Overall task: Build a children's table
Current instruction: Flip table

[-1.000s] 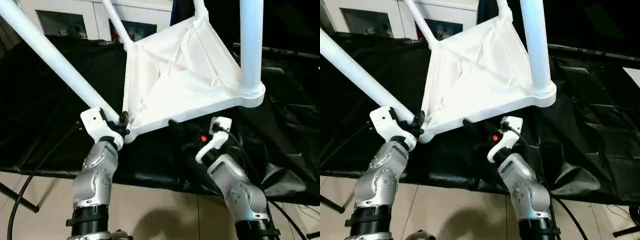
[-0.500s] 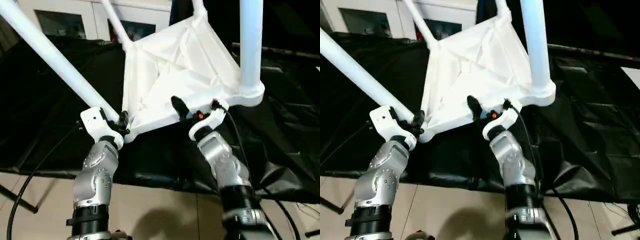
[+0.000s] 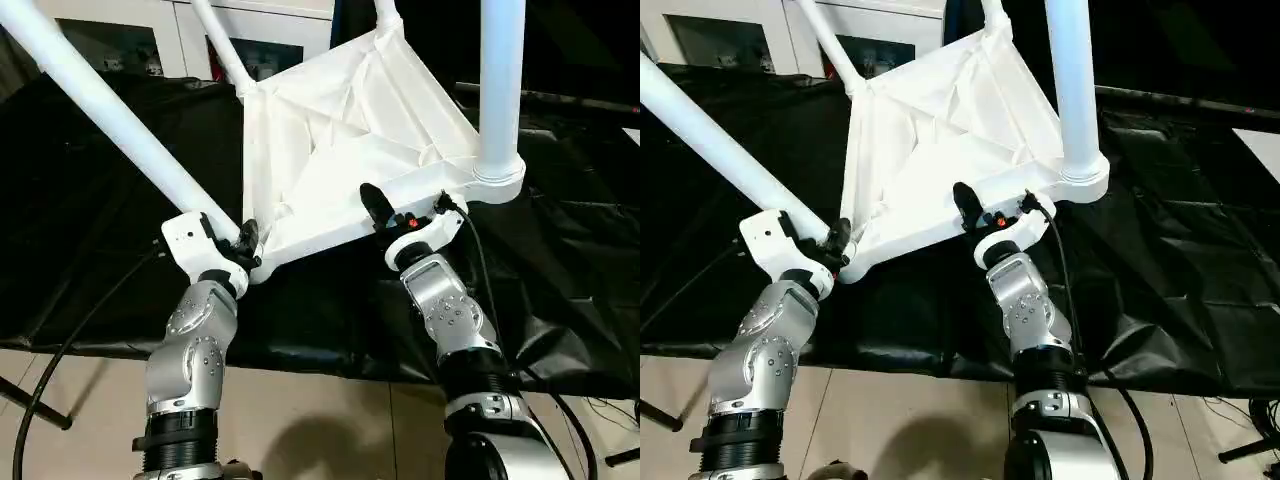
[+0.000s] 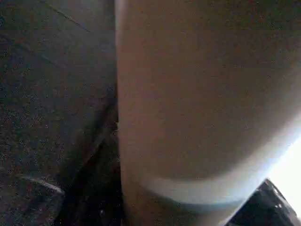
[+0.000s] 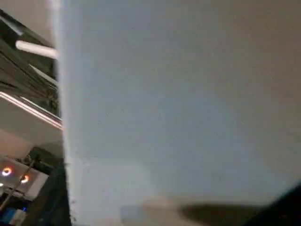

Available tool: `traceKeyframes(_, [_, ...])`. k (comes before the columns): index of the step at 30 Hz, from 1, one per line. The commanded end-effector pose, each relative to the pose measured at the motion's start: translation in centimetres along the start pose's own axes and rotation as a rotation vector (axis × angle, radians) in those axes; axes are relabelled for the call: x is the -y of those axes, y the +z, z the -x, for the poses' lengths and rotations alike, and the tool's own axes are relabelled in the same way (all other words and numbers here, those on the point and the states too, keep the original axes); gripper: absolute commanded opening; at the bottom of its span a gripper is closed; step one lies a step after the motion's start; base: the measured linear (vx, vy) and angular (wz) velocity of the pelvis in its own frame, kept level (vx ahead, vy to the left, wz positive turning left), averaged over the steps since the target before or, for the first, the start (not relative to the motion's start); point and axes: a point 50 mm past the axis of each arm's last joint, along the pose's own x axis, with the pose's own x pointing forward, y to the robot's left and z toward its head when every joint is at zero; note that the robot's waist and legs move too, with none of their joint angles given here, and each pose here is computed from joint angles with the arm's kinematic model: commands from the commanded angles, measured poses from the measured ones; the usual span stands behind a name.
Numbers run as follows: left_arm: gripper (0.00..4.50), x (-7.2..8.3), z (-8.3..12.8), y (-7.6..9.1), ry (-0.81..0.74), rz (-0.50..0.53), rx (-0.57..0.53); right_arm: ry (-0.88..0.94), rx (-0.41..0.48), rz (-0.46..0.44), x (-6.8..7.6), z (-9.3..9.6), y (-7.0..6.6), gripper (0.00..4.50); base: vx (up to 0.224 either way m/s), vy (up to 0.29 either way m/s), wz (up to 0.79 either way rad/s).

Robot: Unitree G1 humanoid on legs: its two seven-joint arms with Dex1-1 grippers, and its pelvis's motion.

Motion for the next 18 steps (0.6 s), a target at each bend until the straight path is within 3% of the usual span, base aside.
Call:
traceKeyframes(1, [2.52,2.0,0.3,-0.4,-0.096,0.1,-0.017,-0.015,0.028,-0.02,-0.3,-0.5,0.3,2.93,0.0,0.0,0.0])
traceKeyframes(3, [2.87,1.9,0.3,-0.4,-0.104,0.103,-0.023,-0.015,0.033,-0.021,-0.3,-0.5,0.3,2.83,0.0,0.0,0.0])
traceKeyframes(8, [3.23,0.9,0.6,-0.3,-0.097,0.139,-0.019,-0.022,0.055,-0.008,-0.3,-0.5,0.7,2.43,0.0,0.0,0.0])
traceKeyframes(12, [3.47,-0.2,0.9,0.0,-0.075,0.125,-0.007,-0.044,0.093,0.005,0.0,-0.5,1.5,2.32,0.0,0.0,0.0])
traceKeyframes(13, [3.66,-1.0,1.3,0.0,-0.066,0.125,-0.007,-0.057,0.12,0.02,0.2,-0.5,2.2,2.28,0.0,0.0,0.0])
traceKeyframes(18, [3.76,-2.7,2.0,0.2,-0.044,0.13,0.011,-0.067,0.148,0.039,0.4,-0.5,3.1,2.22,0.0,0.0,0.0])
